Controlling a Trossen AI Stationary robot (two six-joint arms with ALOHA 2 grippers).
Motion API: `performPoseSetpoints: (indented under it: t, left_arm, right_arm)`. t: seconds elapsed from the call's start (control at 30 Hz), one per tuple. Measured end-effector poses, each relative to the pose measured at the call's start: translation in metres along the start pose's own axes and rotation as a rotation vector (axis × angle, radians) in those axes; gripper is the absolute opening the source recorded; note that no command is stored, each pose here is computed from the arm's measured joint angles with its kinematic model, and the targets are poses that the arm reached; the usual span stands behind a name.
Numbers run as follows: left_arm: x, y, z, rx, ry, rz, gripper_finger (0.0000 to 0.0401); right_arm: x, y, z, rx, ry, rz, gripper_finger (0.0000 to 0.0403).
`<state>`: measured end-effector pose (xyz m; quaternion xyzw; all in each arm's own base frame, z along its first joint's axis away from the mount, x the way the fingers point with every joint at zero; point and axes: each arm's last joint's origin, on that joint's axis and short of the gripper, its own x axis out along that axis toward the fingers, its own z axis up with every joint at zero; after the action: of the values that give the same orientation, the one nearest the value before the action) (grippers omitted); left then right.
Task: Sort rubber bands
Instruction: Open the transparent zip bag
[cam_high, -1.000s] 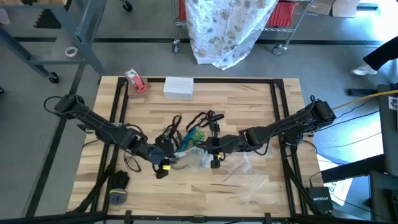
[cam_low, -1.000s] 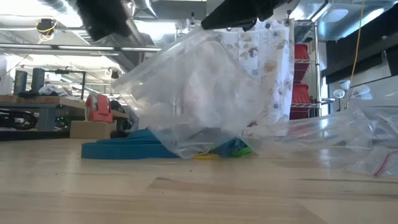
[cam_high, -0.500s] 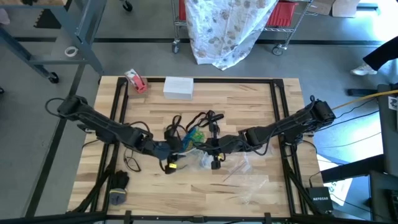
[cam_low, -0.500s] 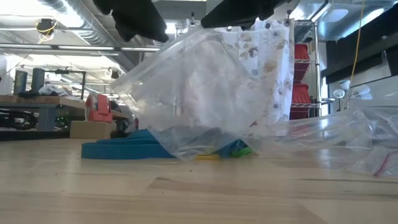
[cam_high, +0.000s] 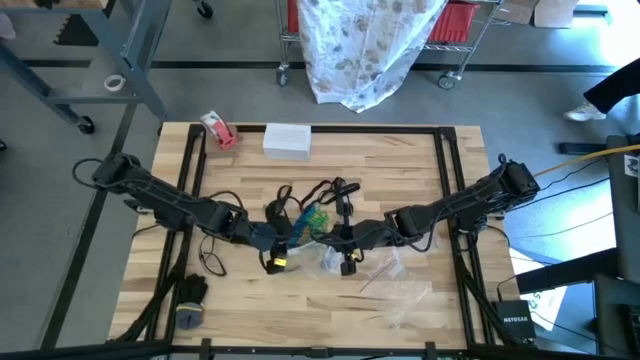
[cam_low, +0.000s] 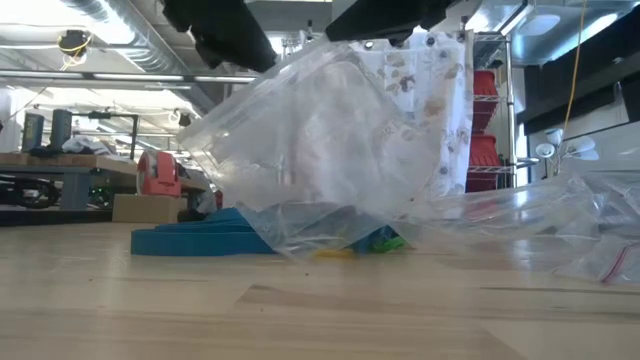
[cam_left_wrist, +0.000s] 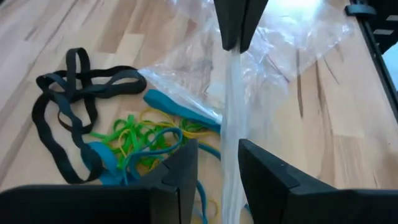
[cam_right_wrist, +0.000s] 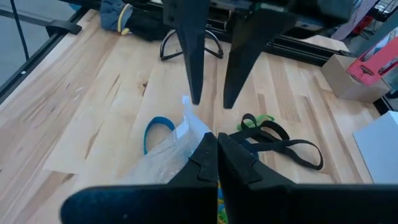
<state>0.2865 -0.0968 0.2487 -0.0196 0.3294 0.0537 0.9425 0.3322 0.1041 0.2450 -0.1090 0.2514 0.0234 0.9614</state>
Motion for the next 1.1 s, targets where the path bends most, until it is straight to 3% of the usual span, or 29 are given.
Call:
performPoseSetpoints:
  t: [0.67, 0.83, 1.1]
  left_arm:
    - [0.016, -0.001, -0.005, -0.065, 0.021, 0.027, 0.0108]
    - [0.028, -0.004, -0.012, -0.013, 0.055, 0.046, 0.0108]
    - [0.032, -0.002, -0.008, -0.048, 0.019, 0.055, 0.0104]
  right_arm:
    - [0.0, 0.0, 0.0, -0.083, -0.003, 0.0, 0.0]
    - [0.0, 0.001, 0.001, -0.104, -0.019, 0.042, 0.0]
    - [0.0, 0.003, 0.004, -0.103, -0.057, 0.113, 0.0]
